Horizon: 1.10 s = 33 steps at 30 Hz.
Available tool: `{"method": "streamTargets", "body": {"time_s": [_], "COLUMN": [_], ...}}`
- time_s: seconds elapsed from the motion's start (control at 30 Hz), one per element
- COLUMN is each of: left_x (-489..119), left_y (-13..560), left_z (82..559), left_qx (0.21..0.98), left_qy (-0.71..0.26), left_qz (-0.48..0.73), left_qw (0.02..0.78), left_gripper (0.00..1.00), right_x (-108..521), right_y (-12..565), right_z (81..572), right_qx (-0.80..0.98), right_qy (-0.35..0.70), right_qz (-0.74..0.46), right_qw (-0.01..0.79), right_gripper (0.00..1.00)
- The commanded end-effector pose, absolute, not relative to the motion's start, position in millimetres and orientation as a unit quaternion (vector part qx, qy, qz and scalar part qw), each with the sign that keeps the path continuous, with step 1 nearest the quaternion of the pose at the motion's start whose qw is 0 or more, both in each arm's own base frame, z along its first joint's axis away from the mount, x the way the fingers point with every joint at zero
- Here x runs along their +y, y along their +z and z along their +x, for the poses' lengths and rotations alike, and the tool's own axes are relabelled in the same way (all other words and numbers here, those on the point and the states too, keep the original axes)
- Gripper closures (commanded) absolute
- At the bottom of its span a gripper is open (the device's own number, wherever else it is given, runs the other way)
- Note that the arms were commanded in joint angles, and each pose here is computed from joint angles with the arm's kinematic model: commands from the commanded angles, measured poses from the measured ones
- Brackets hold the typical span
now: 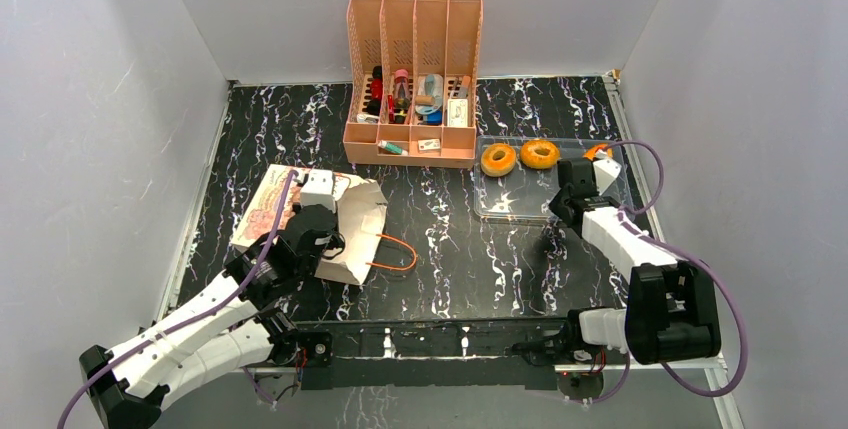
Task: Take the fake bread out of the paper bag
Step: Place the fake bread in the container.
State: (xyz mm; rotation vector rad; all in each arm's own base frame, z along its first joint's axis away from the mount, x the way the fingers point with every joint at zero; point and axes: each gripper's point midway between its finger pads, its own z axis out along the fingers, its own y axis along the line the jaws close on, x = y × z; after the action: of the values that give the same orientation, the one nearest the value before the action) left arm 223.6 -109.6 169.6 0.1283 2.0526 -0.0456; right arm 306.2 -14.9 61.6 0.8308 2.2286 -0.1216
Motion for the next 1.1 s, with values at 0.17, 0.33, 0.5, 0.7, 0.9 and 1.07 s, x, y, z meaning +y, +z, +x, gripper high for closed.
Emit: {"method": "streamTargets", "body": {"time_s": [0.17, 0.33, 0.5, 0.7, 0.9, 1.07], "left_x": [-116, -117, -115, -114, -115, -113], "left_y": [175, 177, 178, 178, 179, 180], "left_z": [226, 226, 225, 223, 223, 222], "left_qx": [0.849, 0.849, 0.849, 0.848, 0.848, 0.848], "left_qy": [-0.033, -0.036, -0.038, -0.040, -0.043, -0.042], "left_qz": [0.056, 0.055, 0.052, 0.051, 0.051, 0.049], "left_qw": [0.524, 0.525, 0.525, 0.525, 0.526, 0.526], "left_gripper": [1.00, 1.00, 1.00, 1.00, 1.00, 1.00], "right_x": [-19, -17, -13, -9, -7, -6], "right_y": [58, 57, 54, 55, 52, 52], "right_z": [316, 315, 312, 307, 304, 302], "right_qx": [0.861, 0.862, 0.863, 0.860, 0.862, 0.861], "right_qy": [-0.023, -0.015, -0.006, 0.009, 0.015, 0.018], "right_qz": [0.330, 0.331, 0.335, 0.342, 0.342, 0.345], "right_qw": [0.386, 0.383, 0.379, 0.379, 0.374, 0.374], "right_gripper": [0.73, 0.67, 0.67, 0.66, 0.63, 0.62]}}
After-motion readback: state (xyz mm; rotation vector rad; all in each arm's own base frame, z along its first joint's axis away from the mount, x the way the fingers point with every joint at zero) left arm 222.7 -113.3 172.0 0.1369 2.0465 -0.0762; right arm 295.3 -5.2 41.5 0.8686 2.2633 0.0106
